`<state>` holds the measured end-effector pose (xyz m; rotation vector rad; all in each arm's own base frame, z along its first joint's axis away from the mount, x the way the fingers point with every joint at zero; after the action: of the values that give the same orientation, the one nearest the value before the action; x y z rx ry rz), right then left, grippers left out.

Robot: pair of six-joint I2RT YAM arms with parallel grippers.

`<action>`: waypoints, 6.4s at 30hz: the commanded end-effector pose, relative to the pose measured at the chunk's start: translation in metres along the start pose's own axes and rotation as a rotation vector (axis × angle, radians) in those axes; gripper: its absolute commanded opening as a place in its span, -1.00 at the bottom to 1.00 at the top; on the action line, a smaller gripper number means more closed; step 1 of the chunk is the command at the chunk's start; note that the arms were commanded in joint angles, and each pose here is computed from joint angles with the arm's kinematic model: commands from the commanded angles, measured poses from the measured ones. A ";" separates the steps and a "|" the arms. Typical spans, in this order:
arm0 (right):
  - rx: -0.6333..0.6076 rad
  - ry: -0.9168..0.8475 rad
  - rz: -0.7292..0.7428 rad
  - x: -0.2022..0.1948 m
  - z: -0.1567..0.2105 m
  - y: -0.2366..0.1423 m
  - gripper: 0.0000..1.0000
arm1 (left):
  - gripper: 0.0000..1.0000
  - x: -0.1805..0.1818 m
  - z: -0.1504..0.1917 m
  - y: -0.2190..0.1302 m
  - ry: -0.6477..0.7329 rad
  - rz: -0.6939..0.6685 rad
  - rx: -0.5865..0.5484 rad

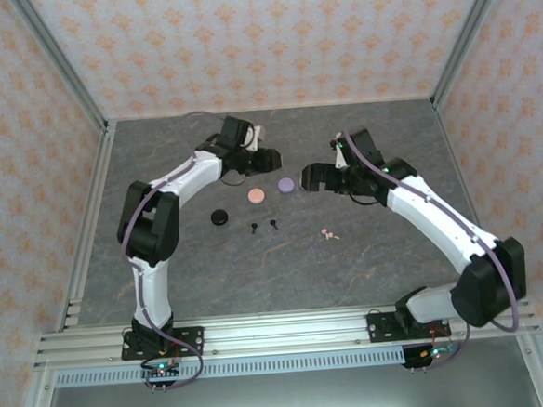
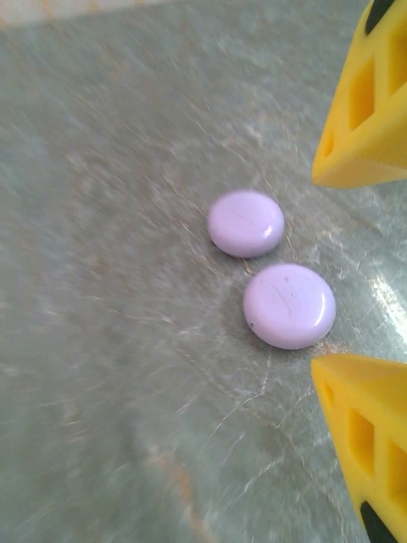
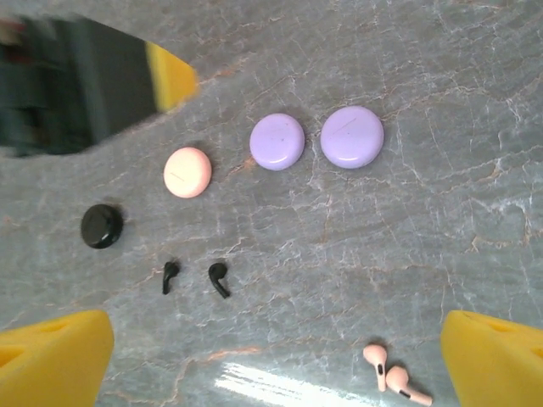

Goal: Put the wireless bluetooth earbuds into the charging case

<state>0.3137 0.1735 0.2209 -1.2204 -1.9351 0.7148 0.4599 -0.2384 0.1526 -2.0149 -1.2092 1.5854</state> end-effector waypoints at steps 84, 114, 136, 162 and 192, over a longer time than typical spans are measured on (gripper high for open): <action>0.319 -0.640 -0.085 0.135 0.028 0.163 0.52 | 0.35 0.115 0.062 -0.242 -0.152 -0.373 -0.398; 0.474 -0.869 -0.153 0.132 0.024 0.236 0.40 | 0.37 0.116 0.067 -0.241 -0.170 -0.372 -0.380; 0.505 -0.945 -0.048 0.122 0.043 0.231 0.31 | 0.37 0.115 0.068 -0.241 -0.175 -0.369 -0.380; -0.062 -0.902 -0.118 0.145 -0.028 0.098 -0.13 | 0.31 0.045 0.059 -0.237 -0.114 0.052 -0.297; -0.513 -1.028 -0.311 0.181 -0.046 -0.052 -0.12 | 0.05 -0.094 0.066 -0.237 0.080 0.514 -0.022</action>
<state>0.2781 0.3173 0.3246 -0.8463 -3.1535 0.8631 0.2960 -0.1773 0.3333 -2.4429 -0.7710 1.7185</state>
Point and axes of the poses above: each hand's point on the last joint's axis, 136 mm out from that joint toward the fingers, its own y axis out along the fingers, its own x axis along the line the jaws close on, z = x × y, the point moved 3 cm from there along -y, back along the fingers, and after that the axes turned 10 degrees about -y, right-handed, at the moved point
